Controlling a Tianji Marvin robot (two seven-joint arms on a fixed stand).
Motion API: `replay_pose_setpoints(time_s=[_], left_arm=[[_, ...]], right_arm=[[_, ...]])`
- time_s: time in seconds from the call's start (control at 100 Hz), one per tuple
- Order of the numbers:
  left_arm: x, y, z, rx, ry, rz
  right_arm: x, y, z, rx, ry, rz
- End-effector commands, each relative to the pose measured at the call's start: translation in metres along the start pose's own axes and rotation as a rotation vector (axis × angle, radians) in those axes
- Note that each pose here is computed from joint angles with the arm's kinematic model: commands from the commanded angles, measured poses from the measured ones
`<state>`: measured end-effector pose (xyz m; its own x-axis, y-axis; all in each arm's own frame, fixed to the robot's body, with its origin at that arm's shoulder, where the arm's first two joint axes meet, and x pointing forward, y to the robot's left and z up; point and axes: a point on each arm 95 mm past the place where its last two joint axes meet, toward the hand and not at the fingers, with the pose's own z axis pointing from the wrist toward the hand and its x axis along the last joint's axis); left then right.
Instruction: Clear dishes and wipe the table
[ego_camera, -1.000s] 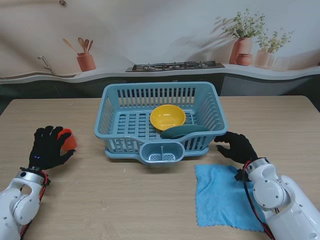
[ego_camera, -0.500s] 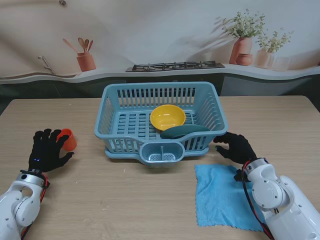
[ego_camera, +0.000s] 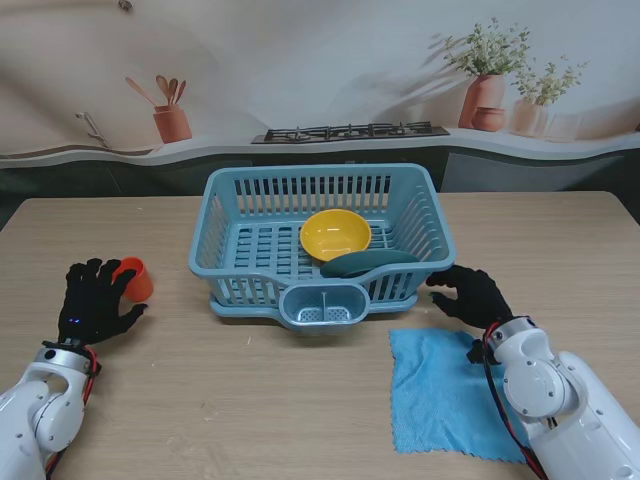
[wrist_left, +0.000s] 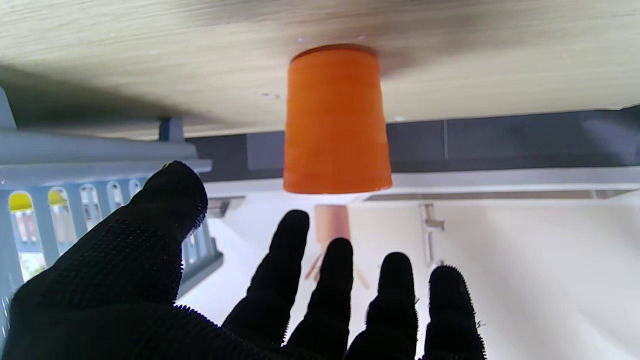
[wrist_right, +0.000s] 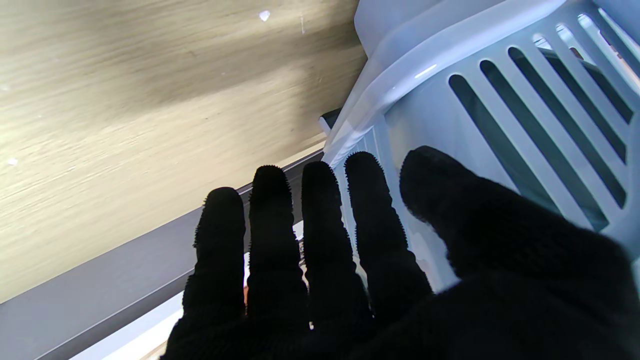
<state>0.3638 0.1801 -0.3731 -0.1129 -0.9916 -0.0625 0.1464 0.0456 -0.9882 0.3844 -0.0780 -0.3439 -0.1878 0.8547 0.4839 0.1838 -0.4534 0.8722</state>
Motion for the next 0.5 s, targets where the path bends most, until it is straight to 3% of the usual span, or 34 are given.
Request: replay_pose_setpoints(time_s=[0.0, 0.49], left_arm=[[-0.0006, -0.0007, 0.0012, 0.003, 0.008, 0.003], [-0.0038, 0.0048, 0.0101, -0.014, -0.010, 0.018]], right_arm=[[0.0018, -0.0032, -0.0013, 0.017, 0.003, 0.001], [0.0028, -0.0048, -0.0018, 0.022, 0.001, 0.004]])
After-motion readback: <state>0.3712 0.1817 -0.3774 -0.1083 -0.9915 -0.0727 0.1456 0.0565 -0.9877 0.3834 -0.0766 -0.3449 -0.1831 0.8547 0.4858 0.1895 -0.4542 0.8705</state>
